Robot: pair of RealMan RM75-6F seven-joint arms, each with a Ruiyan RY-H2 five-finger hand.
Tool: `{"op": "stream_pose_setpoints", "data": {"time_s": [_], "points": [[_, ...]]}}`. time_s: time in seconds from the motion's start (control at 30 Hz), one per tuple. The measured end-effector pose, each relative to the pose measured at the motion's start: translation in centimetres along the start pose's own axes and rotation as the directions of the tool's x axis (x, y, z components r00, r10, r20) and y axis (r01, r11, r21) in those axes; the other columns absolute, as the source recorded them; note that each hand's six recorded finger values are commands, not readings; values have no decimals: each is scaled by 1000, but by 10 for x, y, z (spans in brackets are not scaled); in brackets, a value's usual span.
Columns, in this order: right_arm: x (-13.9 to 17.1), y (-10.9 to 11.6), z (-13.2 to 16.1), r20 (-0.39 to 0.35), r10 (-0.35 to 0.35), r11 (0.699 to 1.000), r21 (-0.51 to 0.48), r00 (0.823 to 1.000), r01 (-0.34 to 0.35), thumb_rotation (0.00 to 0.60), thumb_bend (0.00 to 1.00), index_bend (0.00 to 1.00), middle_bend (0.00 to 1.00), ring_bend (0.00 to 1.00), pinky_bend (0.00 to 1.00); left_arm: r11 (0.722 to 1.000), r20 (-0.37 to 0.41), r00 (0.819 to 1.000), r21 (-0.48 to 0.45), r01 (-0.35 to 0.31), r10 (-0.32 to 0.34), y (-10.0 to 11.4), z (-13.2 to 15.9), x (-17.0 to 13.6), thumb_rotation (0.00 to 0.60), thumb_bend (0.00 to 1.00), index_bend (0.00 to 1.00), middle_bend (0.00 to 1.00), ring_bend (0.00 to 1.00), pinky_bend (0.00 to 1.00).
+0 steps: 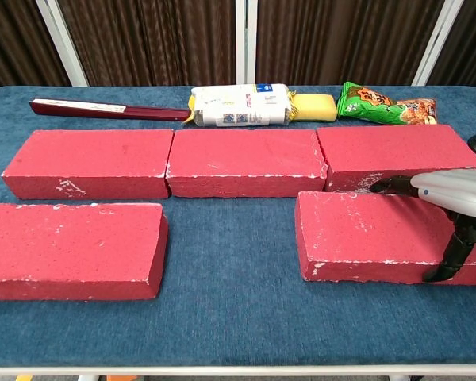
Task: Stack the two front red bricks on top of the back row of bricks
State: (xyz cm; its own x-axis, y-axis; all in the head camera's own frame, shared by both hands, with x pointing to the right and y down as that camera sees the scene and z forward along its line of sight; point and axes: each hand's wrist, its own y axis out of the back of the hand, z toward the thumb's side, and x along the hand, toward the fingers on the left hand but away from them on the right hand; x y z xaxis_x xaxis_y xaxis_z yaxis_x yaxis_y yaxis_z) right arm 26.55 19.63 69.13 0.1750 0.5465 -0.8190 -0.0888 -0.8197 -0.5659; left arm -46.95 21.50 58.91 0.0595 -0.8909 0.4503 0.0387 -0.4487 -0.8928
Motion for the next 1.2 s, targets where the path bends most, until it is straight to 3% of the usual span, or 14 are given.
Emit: {"op": "stream_pose_setpoints", "data": {"time_s": [0.2, 0.37, 0.5, 0.73, 0.97, 1.2], "points": [[-3, -1, 1, -9, -12, 1000, -1, 1000, 12, 600, 0, 0, 76, 0, 2, 1000, -3, 1000, -1, 4, -4, -1, -1, 0, 600, 0, 8, 8, 0, 21], [-4, 0, 1, -16, -22, 1000, -23, 1000, 21, 600, 0, 0, 137, 15, 96, 1000, -4, 1000, -5, 15, -15, -3, -1, 0, 600, 0, 7, 6, 0, 21], [-6, 2, 2, -23, -42, 999, -19, 999, 41, 600, 1, 0, 181, 80, 148, 1000, -5, 1000, -4, 22, -22, -5, -3, 0, 600, 0, 7, 4, 0, 21], [-8, 1, 3, -31, -76, 997, -21, 997, 75, 600, 45, 0, 325, 250, 367, 1000, -8, 1000, -6, 19, -19, -4, -4, 0, 600, 0, 7, 4, 0, 21], [-2, 4, 2, -38, -101, 995, -25, 994, 100, 600, 55, 0, 349, 291, 386, 1000, -4, 1000, -6, 18, -18, -2, -3, 0, 600, 0, 7, 4, 0, 21], [24, 34, -2, -68, -196, 981, -19, 978, 195, 600, 58, 0, 367, 290, 364, 1000, -4, 1000, -5, 22, -22, 1, -3, 0, 600, 0, 8, 4, 0, 21]]}}
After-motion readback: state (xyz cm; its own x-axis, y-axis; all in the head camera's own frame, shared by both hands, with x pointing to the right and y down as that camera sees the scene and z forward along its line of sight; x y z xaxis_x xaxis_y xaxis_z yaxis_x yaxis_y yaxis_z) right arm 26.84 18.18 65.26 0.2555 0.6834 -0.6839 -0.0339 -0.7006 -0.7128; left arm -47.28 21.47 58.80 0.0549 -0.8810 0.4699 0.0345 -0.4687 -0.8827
